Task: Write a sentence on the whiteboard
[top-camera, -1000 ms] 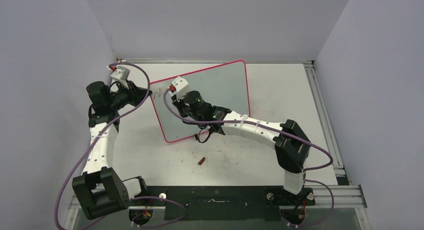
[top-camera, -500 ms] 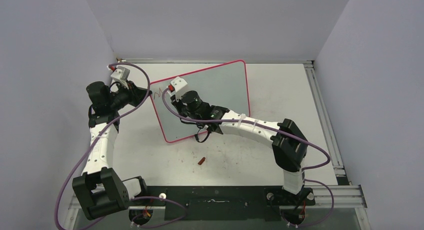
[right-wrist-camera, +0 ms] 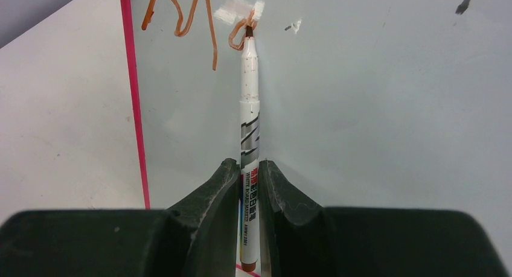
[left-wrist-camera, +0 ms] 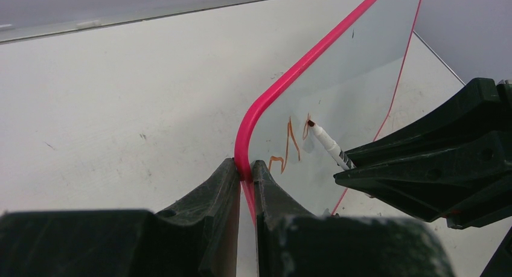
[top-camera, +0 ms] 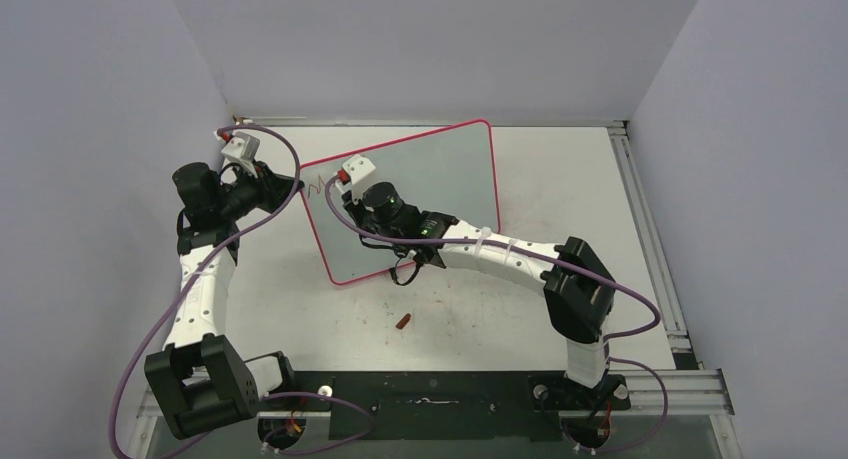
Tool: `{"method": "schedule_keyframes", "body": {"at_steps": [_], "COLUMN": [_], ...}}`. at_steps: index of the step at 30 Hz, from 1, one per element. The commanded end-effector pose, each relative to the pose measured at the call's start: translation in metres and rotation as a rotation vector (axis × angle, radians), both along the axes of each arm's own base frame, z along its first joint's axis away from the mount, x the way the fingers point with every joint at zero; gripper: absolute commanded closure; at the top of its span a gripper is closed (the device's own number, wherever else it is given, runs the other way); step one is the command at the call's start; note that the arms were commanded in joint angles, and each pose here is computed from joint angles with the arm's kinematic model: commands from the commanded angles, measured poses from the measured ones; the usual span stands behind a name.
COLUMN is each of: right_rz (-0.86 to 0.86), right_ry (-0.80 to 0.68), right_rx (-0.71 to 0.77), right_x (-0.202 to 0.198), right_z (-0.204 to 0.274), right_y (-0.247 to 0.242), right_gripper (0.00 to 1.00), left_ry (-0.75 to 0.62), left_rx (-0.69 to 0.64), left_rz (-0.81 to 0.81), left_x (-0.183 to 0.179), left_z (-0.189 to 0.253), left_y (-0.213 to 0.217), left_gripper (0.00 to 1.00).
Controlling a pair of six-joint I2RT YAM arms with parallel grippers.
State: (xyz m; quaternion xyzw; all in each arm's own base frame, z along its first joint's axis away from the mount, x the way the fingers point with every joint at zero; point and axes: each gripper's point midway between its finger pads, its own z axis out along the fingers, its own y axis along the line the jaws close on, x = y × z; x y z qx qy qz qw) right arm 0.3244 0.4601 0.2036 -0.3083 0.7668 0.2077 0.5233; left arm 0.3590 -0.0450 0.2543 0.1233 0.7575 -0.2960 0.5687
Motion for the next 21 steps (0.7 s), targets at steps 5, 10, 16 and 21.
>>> {"method": "schedule_keyframes", "body": {"at_steps": [5, 10, 16, 21], "right_rz": [-0.049, -0.052, -0.064, -0.071], "right_ry": [0.028, 0.032, 0.010, 0.015], "right_rx": [-0.013, -0.017, -0.001, 0.007], "right_x": [0.002, 0.001, 0.007, 0.013], "right_z": [-0.012, -0.014, -0.002, 0.004], "right_y": [-0.014, -0.017, -0.015, -0.014], "right_gripper": [0.95, 0.95, 0.95, 0.95], "left_ry": [0.013, 0.014, 0.013, 0.014], "left_rx": [-0.002, -0.002, -0.001, -0.002], "left_rz": [-0.007, -0.009, -0.007, -0.005], "left_x": [-0.006, -0.006, -0.006, -0.006], "left_z": [-0.002, -0.002, -0.002, -0.002], "left_y": [-0.003, -0.003, -0.003, -0.003], "left_gripper": [1.00, 1.00, 1.00, 1.00]}}
